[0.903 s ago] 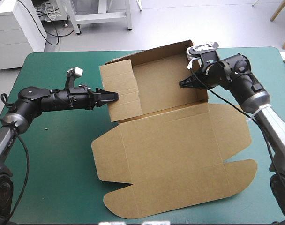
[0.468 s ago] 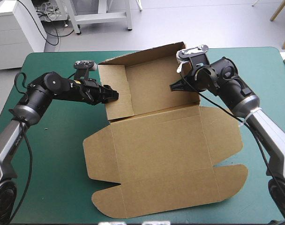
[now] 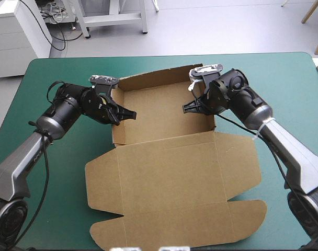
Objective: Fold the box
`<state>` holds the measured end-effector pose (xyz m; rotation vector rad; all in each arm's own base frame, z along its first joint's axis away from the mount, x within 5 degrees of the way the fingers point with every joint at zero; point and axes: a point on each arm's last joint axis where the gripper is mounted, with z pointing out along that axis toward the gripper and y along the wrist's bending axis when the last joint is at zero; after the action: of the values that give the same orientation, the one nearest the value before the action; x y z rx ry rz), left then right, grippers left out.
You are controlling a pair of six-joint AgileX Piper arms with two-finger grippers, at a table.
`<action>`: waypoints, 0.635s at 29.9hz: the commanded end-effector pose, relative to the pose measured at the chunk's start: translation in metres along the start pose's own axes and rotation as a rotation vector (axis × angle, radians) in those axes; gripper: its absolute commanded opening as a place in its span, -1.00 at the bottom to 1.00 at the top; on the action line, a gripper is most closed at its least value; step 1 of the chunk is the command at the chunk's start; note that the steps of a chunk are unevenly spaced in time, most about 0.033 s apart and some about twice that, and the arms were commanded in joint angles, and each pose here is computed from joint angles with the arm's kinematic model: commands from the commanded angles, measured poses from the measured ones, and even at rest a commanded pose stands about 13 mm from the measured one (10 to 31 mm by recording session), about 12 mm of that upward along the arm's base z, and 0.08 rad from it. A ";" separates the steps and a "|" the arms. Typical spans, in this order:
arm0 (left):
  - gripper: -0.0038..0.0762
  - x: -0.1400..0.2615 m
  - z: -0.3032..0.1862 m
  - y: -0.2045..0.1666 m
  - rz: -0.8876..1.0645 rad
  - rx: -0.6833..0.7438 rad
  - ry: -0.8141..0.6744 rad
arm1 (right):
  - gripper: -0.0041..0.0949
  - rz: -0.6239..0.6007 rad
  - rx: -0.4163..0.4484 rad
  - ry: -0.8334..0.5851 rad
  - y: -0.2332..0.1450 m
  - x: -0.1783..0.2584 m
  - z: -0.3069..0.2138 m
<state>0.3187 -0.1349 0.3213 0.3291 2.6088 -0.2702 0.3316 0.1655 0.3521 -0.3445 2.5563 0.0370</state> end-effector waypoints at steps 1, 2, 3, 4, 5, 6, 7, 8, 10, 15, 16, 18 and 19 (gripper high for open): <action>-0.92 -0.010 -0.012 -0.009 0.028 0.027 -0.076 | -0.96 0.002 -0.062 -0.067 0.009 -0.009 -0.006; -0.92 -0.010 -0.009 -0.009 0.031 0.021 -0.062 | -0.96 0.000 -0.060 -0.055 0.010 -0.009 0.000; -0.92 -0.011 -0.004 -0.007 0.035 0.009 -0.050 | -0.96 0.000 -0.055 -0.040 0.010 -0.009 0.007; -0.92 -0.012 -0.001 -0.006 0.040 -0.006 -0.041 | -0.96 0.004 -0.051 -0.025 0.009 -0.009 0.014; -0.92 -0.014 0.003 -0.005 0.041 -0.016 -0.038 | -0.96 0.005 -0.052 -0.008 0.009 -0.008 0.021; -0.92 -0.015 0.007 -0.005 0.043 -0.023 -0.028 | -0.96 0.006 -0.057 0.009 0.008 -0.008 0.027; -0.92 -0.017 0.011 -0.004 0.046 -0.030 -0.022 | -0.96 0.008 -0.063 0.027 0.006 -0.008 0.034; -0.92 -0.020 0.015 -0.004 0.045 -0.040 -0.021 | -0.96 0.014 -0.066 0.039 0.003 -0.008 0.040; -0.92 -0.025 0.025 -0.003 0.035 -0.055 -0.006 | -0.96 0.044 -0.074 0.068 -0.004 -0.008 0.053; -0.92 -0.032 0.056 -0.001 0.030 -0.070 0.095 | -0.96 0.079 -0.067 0.127 -0.021 -0.006 0.079; -0.92 -0.032 0.065 -0.002 0.024 -0.066 0.122 | -0.96 0.082 -0.063 0.134 -0.024 -0.006 0.083; -0.92 -0.030 0.082 -0.002 0.012 -0.060 0.174 | -0.96 0.080 -0.056 0.147 -0.026 -0.005 0.090; -0.92 -0.028 0.088 -0.003 0.001 -0.048 0.195 | -0.96 0.072 -0.050 0.159 -0.026 -0.004 0.093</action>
<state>0.3814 -0.1531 0.2604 0.3142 2.7906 -0.1175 0.3872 0.1576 0.2637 -0.2252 2.7876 0.1522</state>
